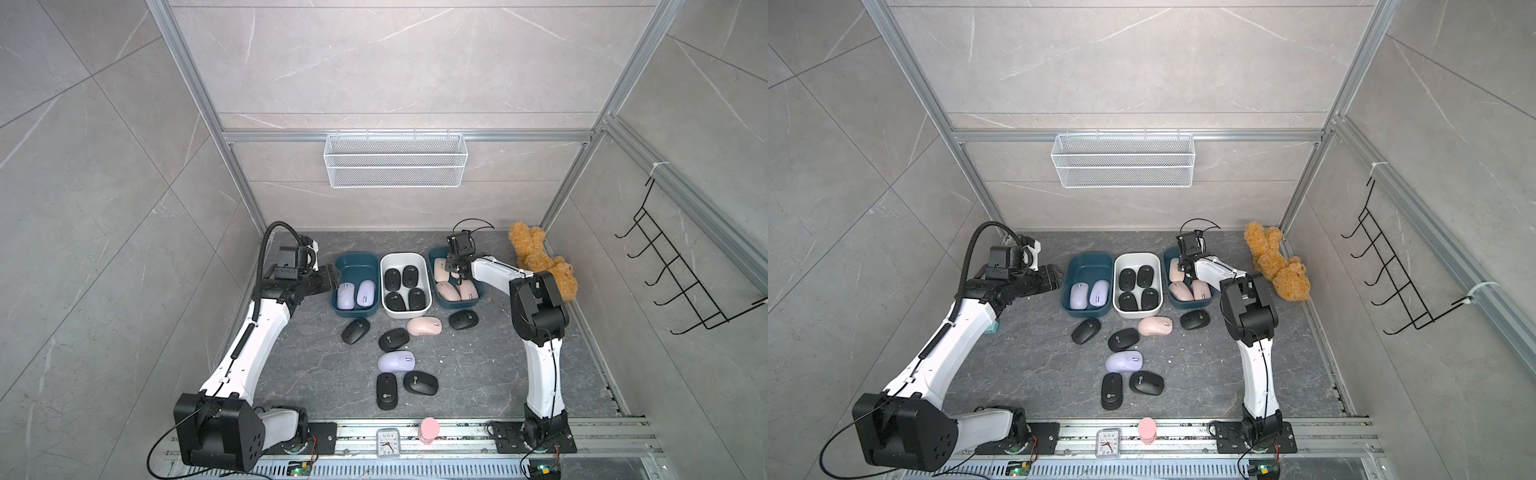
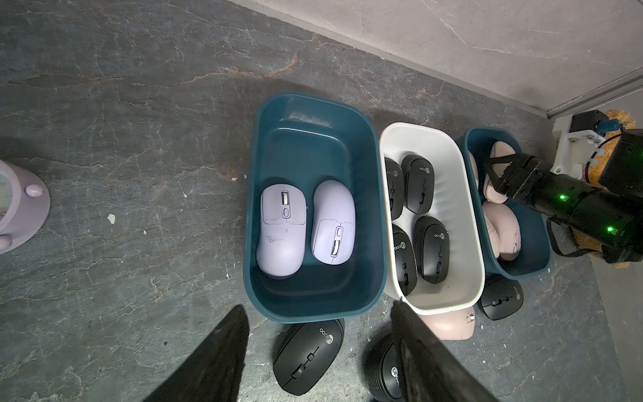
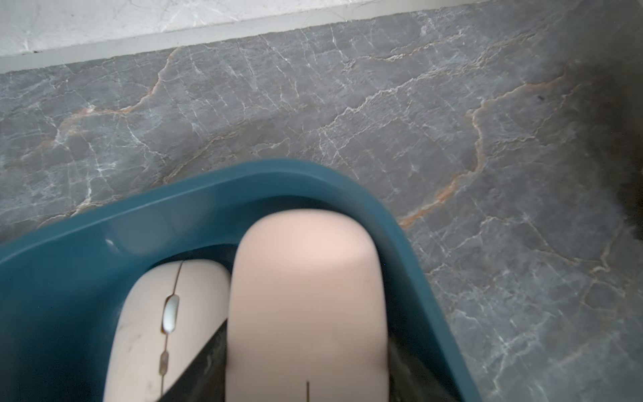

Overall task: Place the mice by color into the storage box
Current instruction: Place the mouse in the storage box.

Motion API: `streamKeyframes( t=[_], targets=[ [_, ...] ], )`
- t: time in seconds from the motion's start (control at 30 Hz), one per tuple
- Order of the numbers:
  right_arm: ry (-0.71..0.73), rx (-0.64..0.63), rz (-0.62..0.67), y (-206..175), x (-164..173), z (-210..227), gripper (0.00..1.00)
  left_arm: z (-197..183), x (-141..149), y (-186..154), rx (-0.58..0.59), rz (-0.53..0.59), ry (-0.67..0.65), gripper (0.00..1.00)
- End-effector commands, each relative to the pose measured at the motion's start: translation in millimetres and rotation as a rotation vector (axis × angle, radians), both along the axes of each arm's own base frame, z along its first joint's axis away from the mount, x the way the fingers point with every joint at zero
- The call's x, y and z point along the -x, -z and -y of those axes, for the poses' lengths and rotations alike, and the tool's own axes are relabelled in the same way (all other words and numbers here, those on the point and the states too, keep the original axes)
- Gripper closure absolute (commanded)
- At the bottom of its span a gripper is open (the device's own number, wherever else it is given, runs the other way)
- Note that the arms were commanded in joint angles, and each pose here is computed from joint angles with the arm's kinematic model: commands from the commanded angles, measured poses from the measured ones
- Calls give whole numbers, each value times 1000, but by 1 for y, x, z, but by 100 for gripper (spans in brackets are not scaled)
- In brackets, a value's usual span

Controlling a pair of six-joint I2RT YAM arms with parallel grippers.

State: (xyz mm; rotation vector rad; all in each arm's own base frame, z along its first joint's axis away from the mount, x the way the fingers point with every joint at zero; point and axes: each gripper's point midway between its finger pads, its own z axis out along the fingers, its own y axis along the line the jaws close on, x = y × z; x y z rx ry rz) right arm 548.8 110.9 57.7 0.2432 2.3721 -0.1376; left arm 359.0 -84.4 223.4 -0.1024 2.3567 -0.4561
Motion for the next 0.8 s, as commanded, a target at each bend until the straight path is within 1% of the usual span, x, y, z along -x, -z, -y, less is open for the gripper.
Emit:
streamKeyframes(
  t=[0.0,0.27,0.77],
  targets=[
    [21,-2,-48,11,12,0,45,2,0,-14,32,46,5,33],
    [14,-11,-72,19,18,-3,44,1,1,-13,32,44,1,33],
    [14,-30,-85,19,25,-7,40,0,1,-14,33,44,-1,33]
  ],
)
